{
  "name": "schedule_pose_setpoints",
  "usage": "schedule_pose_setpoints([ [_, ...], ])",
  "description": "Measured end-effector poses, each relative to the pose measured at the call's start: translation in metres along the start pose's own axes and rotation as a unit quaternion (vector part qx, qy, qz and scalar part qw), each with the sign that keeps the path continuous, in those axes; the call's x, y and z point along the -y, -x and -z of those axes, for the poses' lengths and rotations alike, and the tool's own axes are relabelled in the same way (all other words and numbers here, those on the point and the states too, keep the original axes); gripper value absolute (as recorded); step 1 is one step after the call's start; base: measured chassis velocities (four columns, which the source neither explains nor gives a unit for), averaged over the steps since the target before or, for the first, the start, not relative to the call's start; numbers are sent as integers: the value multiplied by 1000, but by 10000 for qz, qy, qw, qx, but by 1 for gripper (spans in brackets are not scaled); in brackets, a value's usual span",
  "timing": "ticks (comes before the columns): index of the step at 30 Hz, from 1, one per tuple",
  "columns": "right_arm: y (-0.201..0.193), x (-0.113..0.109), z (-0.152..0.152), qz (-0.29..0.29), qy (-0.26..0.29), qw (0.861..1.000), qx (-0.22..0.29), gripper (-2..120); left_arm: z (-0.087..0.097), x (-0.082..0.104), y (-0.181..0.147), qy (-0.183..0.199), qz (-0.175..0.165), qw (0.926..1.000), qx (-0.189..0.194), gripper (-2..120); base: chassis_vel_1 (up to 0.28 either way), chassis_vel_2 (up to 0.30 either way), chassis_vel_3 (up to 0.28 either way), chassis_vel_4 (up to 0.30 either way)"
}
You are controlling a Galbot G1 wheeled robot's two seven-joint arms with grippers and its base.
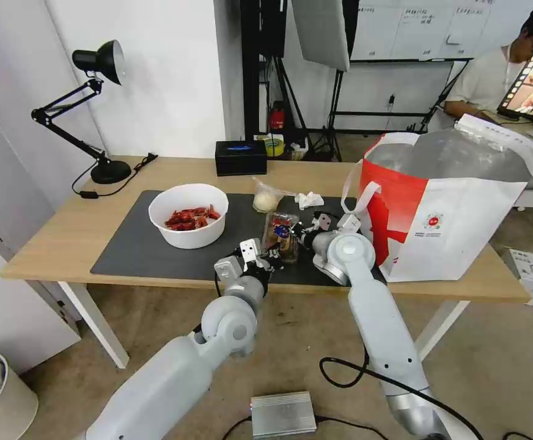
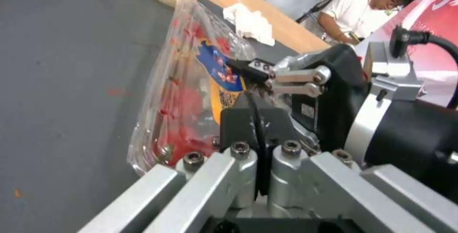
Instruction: Pick up the trash from the table and place it into the takeout bag.
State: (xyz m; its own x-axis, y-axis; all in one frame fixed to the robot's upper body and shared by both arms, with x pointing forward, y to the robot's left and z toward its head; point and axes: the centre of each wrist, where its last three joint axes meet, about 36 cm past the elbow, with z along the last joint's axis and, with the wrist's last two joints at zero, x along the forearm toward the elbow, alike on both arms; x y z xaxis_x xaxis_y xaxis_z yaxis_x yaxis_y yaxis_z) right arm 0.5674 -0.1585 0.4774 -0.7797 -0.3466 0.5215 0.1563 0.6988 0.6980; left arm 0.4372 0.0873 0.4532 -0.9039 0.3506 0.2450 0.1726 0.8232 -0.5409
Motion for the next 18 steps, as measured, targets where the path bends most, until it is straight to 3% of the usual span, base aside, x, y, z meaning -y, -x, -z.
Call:
schedule_pose_setpoints([
  [15,-2,5,-2,-32,37,10000,7,1,6,-4,-9,-66,-36,9999,136,0,0,0,0,0],
  [18,-1,4,-2,-45,25,10000,24,1,14,-8,-16,-88,-44,9997,220,0,0,0,0,0],
])
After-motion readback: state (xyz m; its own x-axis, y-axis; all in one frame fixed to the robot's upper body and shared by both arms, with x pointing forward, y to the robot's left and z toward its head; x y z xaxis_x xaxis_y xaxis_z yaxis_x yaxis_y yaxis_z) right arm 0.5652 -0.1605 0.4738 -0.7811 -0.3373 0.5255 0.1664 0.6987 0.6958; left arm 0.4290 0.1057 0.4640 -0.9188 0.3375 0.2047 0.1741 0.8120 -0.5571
